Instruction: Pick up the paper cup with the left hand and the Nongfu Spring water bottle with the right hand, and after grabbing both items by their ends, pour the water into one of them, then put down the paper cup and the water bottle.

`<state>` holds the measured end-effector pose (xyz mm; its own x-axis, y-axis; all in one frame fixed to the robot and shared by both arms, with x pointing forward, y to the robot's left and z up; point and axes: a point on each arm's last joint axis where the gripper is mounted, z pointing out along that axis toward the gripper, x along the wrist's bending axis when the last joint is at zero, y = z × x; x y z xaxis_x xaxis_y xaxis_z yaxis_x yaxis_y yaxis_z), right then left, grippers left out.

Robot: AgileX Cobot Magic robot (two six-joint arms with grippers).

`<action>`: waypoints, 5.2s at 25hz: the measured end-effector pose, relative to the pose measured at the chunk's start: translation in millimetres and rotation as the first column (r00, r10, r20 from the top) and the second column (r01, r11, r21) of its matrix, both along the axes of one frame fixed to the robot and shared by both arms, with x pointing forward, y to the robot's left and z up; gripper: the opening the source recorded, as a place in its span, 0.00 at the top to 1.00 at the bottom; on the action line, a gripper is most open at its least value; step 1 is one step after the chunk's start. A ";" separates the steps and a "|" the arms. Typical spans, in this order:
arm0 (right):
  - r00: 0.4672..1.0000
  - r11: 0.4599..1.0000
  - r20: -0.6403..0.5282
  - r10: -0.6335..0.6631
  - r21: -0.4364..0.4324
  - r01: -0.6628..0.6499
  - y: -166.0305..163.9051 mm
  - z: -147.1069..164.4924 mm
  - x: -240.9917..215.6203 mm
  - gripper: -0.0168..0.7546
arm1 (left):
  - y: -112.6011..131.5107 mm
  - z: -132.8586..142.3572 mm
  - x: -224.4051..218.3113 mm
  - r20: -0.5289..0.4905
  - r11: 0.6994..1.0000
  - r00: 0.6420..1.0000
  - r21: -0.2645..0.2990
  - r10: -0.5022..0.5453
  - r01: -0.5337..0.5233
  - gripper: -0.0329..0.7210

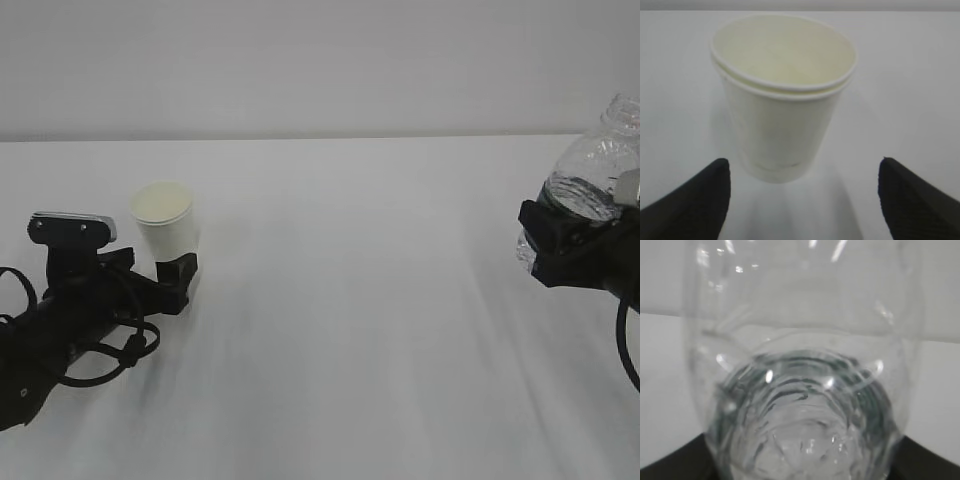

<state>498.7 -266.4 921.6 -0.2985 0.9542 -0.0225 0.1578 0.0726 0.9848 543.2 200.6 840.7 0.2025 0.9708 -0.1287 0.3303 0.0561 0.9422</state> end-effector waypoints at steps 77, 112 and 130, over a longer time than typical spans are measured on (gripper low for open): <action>1.000 1.000 0.001 -0.001 0.004 0.001 0.0 0.6 -0.1 0.45 | 2.0 -19.3 70.7 0.112 1.000 0.994 -0.027 0.018 -0.015 0.30; 1.000 1.000 0.002 0.016 -0.005 -0.016 1.3 0.4 -0.5 0.45 | -59.7 11.4 27.7 0.077 0.649 0.655 -0.088 -0.752 0.755 0.36; 0.999 0.994 -0.021 0.043 -0.095 -0.044 1.6 28.8 -13.5 0.45 | -96.1 23.6 25.0 0.089 0.507 0.517 -0.116 -0.851 0.854 0.37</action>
